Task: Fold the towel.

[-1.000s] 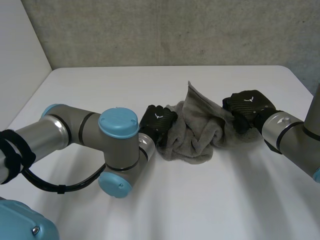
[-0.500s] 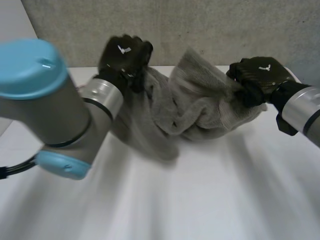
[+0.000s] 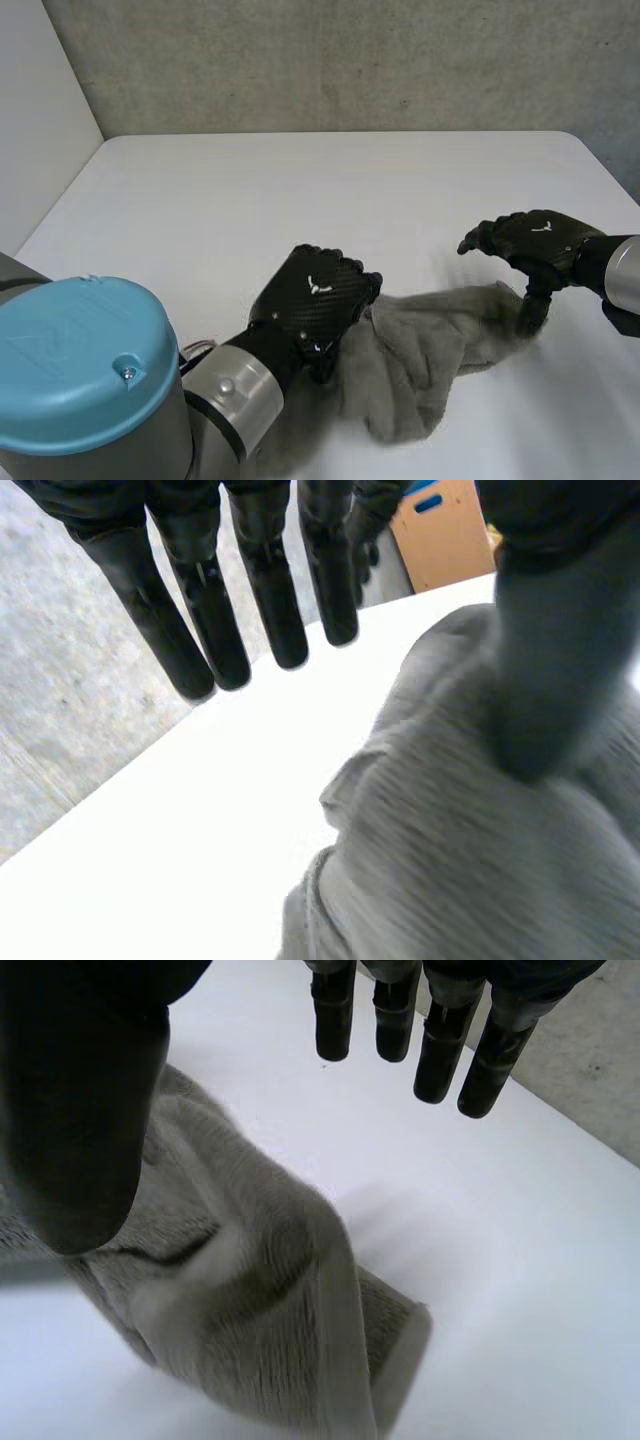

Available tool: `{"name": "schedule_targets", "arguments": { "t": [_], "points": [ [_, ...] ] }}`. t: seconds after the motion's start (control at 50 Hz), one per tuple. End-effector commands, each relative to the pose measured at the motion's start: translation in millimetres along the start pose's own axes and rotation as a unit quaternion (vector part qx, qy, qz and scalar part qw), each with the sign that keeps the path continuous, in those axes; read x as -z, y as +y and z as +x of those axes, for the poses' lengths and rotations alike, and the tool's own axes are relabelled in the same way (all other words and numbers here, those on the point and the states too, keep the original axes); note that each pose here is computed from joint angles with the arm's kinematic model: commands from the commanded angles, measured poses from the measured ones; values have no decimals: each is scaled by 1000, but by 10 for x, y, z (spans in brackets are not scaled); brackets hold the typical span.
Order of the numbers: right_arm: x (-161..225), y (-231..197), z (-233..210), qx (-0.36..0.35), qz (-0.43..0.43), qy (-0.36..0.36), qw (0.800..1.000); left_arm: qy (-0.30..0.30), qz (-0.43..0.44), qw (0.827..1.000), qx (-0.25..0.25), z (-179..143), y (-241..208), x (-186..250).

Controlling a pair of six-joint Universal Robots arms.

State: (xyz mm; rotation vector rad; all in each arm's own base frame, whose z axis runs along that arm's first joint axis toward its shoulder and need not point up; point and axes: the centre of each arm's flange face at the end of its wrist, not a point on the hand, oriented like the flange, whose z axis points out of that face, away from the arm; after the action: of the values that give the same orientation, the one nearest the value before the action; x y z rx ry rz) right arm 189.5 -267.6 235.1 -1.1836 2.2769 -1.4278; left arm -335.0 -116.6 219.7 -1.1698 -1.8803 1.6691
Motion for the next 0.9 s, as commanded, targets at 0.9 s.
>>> {"name": "schedule_targets", "arguments": {
  "t": [0.9],
  "points": [
    [-965,127,-736,162,-47,-66,983,17,-191,959,210,-365,726,-38]
  ]
}}
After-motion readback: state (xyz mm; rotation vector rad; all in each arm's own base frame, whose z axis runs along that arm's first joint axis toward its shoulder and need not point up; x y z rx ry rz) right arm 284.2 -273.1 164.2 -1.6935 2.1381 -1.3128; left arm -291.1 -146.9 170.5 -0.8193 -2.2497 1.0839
